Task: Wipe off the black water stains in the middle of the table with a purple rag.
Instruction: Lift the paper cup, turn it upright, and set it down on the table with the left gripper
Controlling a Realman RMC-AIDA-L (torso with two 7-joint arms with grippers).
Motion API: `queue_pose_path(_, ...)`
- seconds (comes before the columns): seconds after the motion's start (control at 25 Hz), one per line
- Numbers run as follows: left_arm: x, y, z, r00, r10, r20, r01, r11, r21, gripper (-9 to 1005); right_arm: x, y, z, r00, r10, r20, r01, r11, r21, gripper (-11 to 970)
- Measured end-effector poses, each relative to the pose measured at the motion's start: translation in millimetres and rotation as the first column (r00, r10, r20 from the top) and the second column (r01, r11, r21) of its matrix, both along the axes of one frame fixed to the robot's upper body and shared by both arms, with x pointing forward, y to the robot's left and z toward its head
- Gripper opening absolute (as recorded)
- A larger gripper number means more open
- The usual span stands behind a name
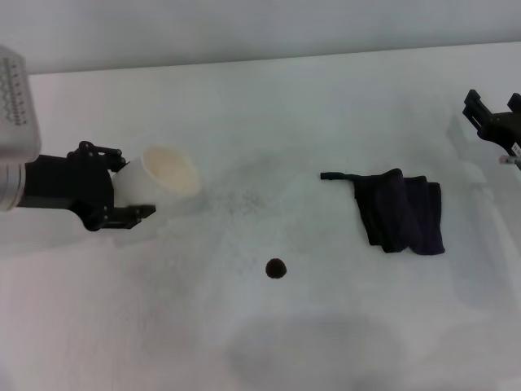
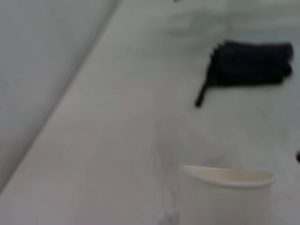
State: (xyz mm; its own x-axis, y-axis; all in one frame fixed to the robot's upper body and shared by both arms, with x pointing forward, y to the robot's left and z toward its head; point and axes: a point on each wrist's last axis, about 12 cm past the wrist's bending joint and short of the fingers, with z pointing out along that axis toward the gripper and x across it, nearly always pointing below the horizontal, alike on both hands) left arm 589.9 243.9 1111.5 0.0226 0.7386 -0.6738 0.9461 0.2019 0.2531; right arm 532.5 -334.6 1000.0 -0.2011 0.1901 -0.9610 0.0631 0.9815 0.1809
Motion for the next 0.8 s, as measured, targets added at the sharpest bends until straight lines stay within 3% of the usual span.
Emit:
queue_pose_path(0.2,-10.5,3.1,-22.9,0.996,0.093,0.011,-0.089,0.976,-0.201,623,-0.6,-2.0,-0.3,1.0,-0.005,-0.002,0.005,1.0,-0.003,795)
queue_pose_path(0.32,-18.2,6.4,-39.8,0.983,0.182,0.022,-0.165,0.929,-0.331,623,-0.7,-3.1,-0.2,1.0,-0.007,-0.003,0.007,1.0,-0.004,795)
queue_pose_path(0.52,-35.2,9.4,-71.9,0.929,0.369,0.03,-0.302,0.802,-0.515,623,-1.0,-4.7,-0.3,1.0,-0.011,-0.004,0.011,1.0,-0.007,795)
queue_pose_path(0.72,-47.9,9.0,-96.3,0.845,0.534,-0.024,-0.453,0.691,-0.563,623,1.9,-3.3,1.3,1.0,-0.006,0.0,0.006,1.0,-0.009,794)
queue_pose_path(0.76,-51.8,7.2,-102.8,0.811,0.582,-0.057,-0.504,0.646,-0.574,622,3.3,-2.6,2.0,1.0,-0.003,0.002,0.003,1.0,-0.008,794)
queue_pose_path(0.8,-51.8,7.2,-102.8,0.811,0.582,-0.057,-0.504,0.646,-0.574,622,3.3,-2.6,2.0,1.0,-0.003,0.002,0.003,1.0,-0.008,794)
